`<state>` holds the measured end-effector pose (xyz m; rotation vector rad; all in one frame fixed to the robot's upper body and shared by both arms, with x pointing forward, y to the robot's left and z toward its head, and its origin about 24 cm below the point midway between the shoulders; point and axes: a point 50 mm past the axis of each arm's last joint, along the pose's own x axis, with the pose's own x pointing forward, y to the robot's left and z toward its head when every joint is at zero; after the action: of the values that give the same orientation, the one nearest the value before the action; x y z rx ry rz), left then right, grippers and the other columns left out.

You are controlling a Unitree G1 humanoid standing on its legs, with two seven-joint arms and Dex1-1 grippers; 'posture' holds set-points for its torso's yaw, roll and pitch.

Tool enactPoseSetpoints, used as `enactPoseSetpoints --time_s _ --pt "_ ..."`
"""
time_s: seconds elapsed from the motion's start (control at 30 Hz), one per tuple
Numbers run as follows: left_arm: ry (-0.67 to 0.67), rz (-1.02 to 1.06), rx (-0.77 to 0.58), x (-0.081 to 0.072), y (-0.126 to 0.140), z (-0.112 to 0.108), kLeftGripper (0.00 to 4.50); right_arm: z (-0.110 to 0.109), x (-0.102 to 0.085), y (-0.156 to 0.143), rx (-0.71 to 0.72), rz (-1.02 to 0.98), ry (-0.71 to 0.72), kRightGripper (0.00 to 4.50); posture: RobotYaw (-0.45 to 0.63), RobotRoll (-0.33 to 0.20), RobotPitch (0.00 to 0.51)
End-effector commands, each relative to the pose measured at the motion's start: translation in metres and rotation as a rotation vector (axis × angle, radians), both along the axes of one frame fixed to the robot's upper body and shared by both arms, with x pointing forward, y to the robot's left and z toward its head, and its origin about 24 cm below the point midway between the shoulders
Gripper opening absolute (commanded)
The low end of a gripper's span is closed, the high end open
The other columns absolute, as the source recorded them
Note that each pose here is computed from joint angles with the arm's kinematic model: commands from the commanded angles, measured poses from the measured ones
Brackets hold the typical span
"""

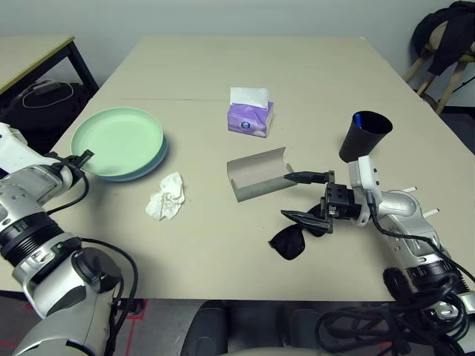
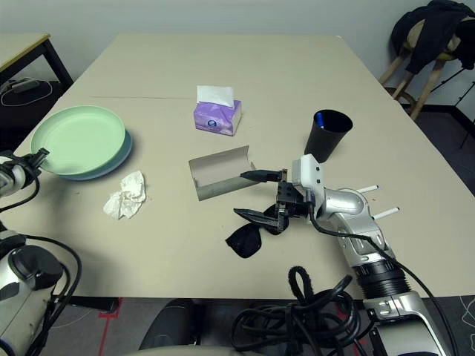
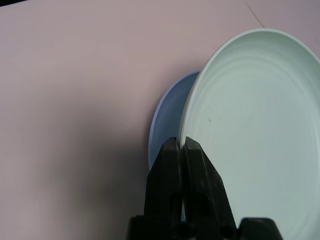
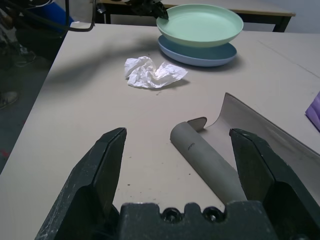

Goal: Organize and tidy the items on the table.

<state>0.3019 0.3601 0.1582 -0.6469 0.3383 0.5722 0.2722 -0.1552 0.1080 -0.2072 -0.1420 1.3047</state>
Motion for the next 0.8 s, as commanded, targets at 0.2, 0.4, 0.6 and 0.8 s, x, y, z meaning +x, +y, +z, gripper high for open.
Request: enactPoseSetpoints --time_s 0.2,0.4,0.6,0.8 --pt "0.034 0.100 0.017 0.013 -0.002 -0.006 0.04 0.009 0.008 0.000 0.131 -0.176 0.017 4.50 0.10 0.000 0.056" --pt "0.040 0.131 -0.028 0.016 -0.005 -0.007 0.04 0.009 0.005 0.006 0.146 -0.177 0.023 4.50 0.10 0.000 0.055" --pt "0.032 0.107 -0.061 0.018 -0.011 -0.003 0.04 0.010 0.005 0.006 0.143 -0.179 0.019 4.50 0.10 0.000 0.053" --pt "0.048 0.092 -0.081 0.017 -0.016 -0.007 0.04 0.013 0.006 0.008 0.150 -0.188 0.008 4.50 0.10 0.000 0.050"
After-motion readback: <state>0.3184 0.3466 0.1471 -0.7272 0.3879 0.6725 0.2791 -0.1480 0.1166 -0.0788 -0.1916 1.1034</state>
